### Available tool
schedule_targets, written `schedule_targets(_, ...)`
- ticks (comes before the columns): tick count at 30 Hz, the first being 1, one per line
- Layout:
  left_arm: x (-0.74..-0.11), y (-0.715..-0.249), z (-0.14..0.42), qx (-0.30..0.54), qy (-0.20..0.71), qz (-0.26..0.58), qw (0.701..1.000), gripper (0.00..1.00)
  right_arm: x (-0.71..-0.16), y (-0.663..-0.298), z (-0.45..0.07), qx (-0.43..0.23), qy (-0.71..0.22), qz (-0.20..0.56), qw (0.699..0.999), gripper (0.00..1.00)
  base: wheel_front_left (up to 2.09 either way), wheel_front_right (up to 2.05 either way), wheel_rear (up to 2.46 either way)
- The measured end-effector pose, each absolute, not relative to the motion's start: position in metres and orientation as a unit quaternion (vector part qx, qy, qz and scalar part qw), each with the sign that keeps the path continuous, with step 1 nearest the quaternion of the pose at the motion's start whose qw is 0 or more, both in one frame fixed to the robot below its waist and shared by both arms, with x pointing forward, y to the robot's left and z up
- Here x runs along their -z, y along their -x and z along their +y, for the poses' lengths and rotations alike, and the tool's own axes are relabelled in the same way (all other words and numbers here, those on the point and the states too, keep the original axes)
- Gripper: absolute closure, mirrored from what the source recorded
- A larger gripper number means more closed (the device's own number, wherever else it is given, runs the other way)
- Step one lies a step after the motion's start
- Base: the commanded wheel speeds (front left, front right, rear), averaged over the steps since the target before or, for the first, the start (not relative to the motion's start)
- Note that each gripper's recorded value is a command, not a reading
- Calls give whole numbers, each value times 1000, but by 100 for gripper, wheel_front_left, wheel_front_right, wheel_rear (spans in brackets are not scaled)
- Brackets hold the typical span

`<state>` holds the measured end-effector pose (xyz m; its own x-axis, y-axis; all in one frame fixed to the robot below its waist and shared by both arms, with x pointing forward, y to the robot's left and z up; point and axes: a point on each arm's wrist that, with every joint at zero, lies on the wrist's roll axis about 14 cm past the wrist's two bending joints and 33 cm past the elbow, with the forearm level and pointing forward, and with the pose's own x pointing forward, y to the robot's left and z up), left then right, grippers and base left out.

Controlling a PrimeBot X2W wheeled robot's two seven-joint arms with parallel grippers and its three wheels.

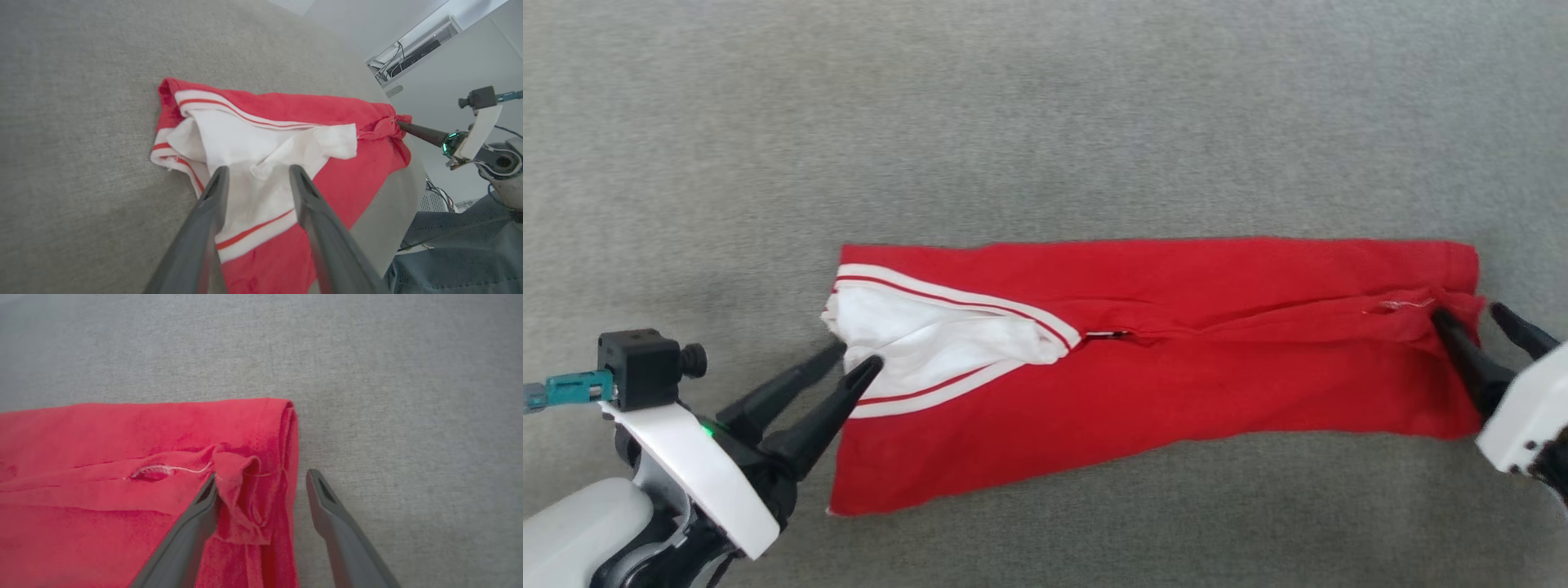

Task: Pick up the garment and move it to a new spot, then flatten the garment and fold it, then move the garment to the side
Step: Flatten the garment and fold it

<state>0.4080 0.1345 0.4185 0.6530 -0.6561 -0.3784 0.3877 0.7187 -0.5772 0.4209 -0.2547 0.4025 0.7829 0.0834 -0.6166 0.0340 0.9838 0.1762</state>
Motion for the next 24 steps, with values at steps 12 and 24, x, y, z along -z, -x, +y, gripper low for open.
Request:
schedule_targets(12, -420, -407, 193, 124, 268, 180, 938, 0, -370, -420, -257, 8, -144, 391, 909, 0, 0, 0, 0)
schedule_targets(24, -461, -393, 239, 45, 88, 54, 994, 0, -366, -426, -249, -3, -145, 421, 895, 27, 0, 0, 0)
